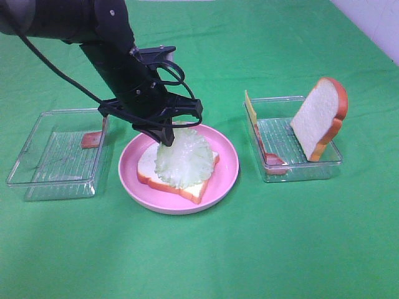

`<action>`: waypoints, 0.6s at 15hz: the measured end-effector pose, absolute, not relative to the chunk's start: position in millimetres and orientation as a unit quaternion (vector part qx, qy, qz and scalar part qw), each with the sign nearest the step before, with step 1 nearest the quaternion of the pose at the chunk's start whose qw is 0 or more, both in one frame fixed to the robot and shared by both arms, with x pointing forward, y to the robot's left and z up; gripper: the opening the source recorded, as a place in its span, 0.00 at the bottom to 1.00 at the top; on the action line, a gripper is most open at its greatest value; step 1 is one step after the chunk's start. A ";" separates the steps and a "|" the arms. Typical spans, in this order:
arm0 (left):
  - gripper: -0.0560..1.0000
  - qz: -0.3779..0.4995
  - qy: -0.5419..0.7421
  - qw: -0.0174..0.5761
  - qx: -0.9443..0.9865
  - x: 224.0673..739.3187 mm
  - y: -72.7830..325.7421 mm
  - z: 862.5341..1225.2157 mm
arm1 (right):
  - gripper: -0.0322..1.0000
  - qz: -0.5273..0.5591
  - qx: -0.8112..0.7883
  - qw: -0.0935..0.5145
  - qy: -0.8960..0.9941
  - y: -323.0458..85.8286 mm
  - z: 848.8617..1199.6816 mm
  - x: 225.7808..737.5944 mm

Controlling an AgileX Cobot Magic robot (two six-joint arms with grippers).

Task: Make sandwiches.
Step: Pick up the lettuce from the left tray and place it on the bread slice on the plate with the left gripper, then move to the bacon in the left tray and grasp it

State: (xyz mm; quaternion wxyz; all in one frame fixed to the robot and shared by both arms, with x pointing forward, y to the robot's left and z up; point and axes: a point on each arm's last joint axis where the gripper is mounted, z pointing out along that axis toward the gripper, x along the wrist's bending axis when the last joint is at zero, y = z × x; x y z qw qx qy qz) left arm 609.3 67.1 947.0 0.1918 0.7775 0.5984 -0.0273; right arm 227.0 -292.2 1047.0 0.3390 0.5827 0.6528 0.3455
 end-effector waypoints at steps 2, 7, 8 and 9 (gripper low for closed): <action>0.23 -0.022 0.603 0.189 0.775 609.9 68.2 946.8 | 0.80 0.346 0.583 0.339 0.653 -292.2 1047.0 227.0; 0.57 -0.010 0.601 0.180 0.779 611.1 71.3 946.2 | 0.80 0.346 0.583 0.339 0.653 -292.2 1047.0 227.0; 0.60 -0.008 0.602 0.175 0.779 610.8 72.3 946.7 | 0.80 0.346 0.583 0.339 0.653 -292.2 1047.0 227.0; 0.61 -0.003 0.599 0.170 0.783 610.6 73.5 952.7 | 0.80 0.346 0.583 0.339 0.653 -292.2 1047.0 227.0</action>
